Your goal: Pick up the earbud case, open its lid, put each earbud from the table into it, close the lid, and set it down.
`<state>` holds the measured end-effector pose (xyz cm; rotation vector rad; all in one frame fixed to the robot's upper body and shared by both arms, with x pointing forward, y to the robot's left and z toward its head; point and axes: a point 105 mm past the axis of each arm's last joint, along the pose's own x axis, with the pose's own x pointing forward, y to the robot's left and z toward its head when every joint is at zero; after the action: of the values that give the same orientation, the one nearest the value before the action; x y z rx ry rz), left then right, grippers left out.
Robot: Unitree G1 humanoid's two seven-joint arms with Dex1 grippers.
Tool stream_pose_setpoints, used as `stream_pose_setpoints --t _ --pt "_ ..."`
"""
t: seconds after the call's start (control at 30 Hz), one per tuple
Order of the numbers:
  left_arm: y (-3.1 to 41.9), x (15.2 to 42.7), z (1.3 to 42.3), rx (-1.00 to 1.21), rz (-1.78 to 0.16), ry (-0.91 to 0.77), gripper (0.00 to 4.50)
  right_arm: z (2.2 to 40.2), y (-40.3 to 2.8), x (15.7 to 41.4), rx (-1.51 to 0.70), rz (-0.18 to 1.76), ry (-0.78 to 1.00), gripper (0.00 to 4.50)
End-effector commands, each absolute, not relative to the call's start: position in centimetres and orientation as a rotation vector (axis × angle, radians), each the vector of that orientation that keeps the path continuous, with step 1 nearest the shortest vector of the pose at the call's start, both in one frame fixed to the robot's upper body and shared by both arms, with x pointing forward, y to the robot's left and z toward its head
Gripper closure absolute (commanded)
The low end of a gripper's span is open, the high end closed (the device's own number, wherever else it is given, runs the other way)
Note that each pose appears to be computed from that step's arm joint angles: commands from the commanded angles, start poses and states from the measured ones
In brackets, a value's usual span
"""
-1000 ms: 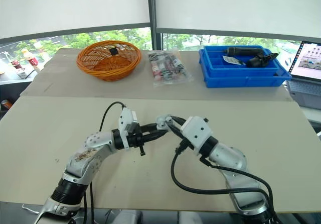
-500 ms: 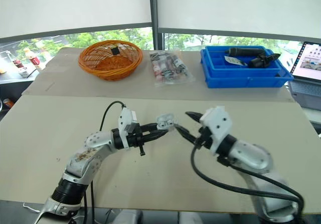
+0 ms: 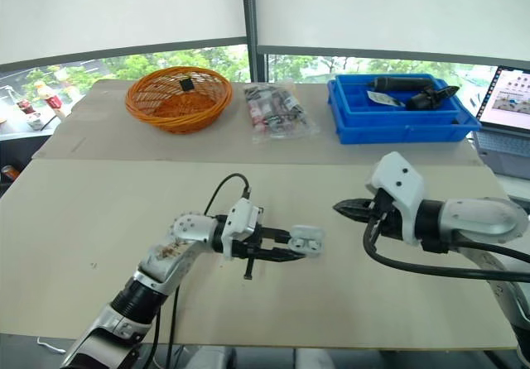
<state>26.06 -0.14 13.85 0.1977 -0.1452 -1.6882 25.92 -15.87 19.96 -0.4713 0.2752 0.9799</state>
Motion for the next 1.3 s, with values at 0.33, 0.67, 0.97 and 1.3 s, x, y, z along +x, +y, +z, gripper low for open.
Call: stream_pose_setpoints --t 0.33,0.67,0.97,1.3 --pt "-0.2 26.8 14.3 0.192 -1.657 -0.155 3.92 20.1 -13.2 22.1 -0.348 1.214 0.334 4.5" --pt "0.6 30.0 11.5 -0.004 -1.568 0.349 3.92 19.6 -15.5 23.4 -0.408 0.999 0.287 4.5" --pt "1.1 32.6 10.4 -0.015 -1.492 0.518 2.88 18.3 -15.9 22.8 -0.45 0.925 0.284 4.5" --pt "7.5 33.8 12.9 0.336 -1.391 0.277 0.0 19.8 -16.4 23.5 -0.588 0.942 0.209 3.32"
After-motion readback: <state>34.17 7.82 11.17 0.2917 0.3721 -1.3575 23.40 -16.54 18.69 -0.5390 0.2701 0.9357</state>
